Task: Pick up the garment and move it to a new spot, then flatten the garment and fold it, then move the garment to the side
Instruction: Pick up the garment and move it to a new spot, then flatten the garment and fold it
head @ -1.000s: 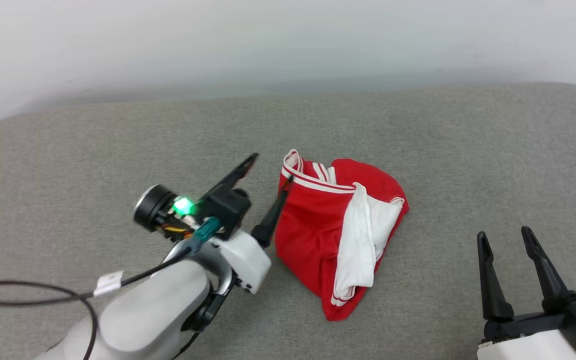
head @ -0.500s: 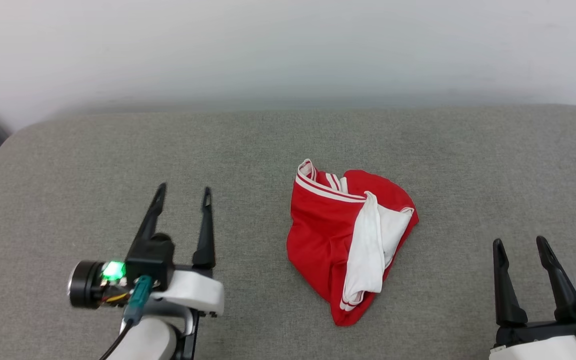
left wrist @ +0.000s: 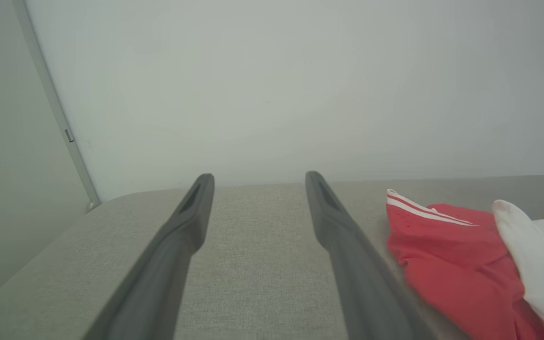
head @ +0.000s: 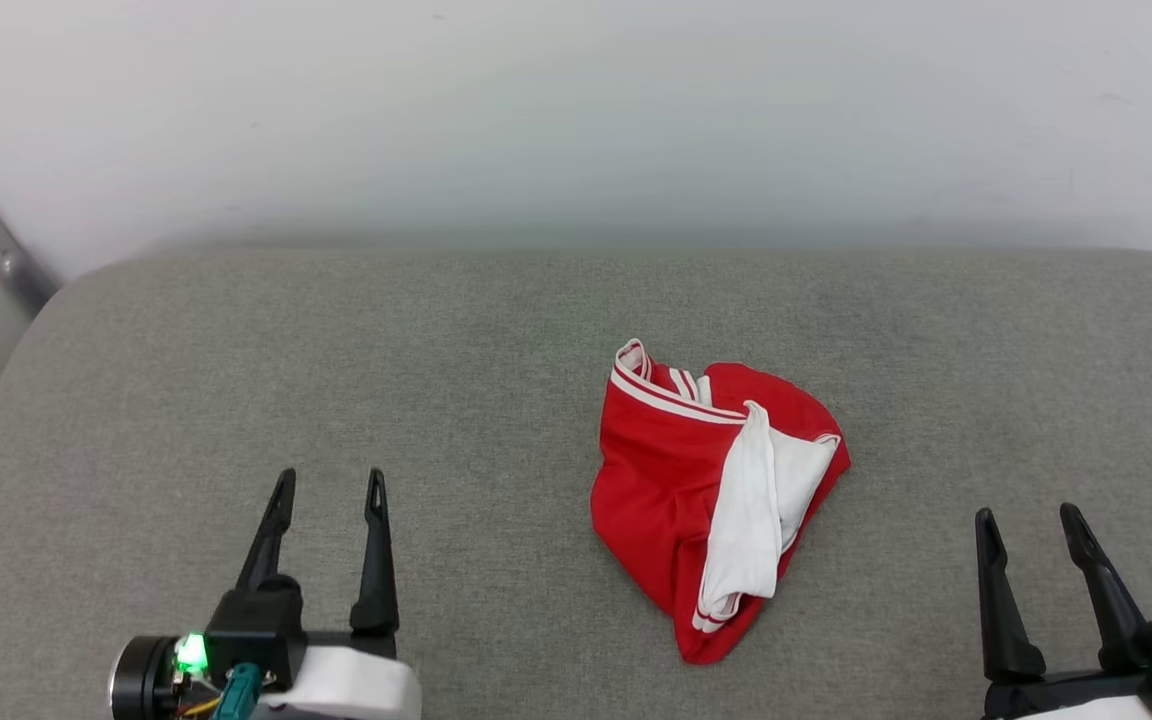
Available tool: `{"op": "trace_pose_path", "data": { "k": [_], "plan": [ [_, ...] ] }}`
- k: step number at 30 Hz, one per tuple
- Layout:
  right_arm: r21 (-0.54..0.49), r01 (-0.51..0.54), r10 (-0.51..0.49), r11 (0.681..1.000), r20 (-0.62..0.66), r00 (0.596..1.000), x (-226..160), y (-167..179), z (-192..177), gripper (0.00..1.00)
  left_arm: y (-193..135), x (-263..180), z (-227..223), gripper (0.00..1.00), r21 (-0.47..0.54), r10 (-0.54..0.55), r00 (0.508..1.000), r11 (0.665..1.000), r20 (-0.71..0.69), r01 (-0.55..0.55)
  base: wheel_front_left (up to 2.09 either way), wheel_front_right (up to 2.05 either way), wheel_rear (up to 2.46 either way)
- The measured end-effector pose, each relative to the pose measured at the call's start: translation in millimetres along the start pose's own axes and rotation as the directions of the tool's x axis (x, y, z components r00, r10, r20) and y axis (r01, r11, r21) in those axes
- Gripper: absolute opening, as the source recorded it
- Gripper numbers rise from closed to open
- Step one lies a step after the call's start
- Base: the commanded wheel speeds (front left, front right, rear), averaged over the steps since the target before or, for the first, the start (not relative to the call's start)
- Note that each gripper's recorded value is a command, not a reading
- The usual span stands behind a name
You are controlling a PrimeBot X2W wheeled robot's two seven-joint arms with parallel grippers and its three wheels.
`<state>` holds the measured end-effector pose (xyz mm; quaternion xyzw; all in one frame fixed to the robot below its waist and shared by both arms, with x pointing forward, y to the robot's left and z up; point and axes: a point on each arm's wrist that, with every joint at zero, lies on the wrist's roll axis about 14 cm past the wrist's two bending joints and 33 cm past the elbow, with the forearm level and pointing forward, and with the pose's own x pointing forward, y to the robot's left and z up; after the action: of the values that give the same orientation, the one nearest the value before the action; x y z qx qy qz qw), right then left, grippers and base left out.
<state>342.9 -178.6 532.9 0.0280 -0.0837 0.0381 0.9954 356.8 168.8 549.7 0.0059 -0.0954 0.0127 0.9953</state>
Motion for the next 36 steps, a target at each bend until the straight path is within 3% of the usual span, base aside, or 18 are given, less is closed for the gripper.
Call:
{"op": "trace_pose_path", "data": {
  "k": [36],
  "plan": [
    [0.022, -0.009, 0.01, 1.0, -0.02, 1.0, -11.6, 4.9, -5.2, 1.0, 10.0, -29.6, -31.6, 1.0, -0.015, 0.01, 0.996, 1.0, -0.086, -0.011, 0.0, 0.0, 0.0]
  ]
}}
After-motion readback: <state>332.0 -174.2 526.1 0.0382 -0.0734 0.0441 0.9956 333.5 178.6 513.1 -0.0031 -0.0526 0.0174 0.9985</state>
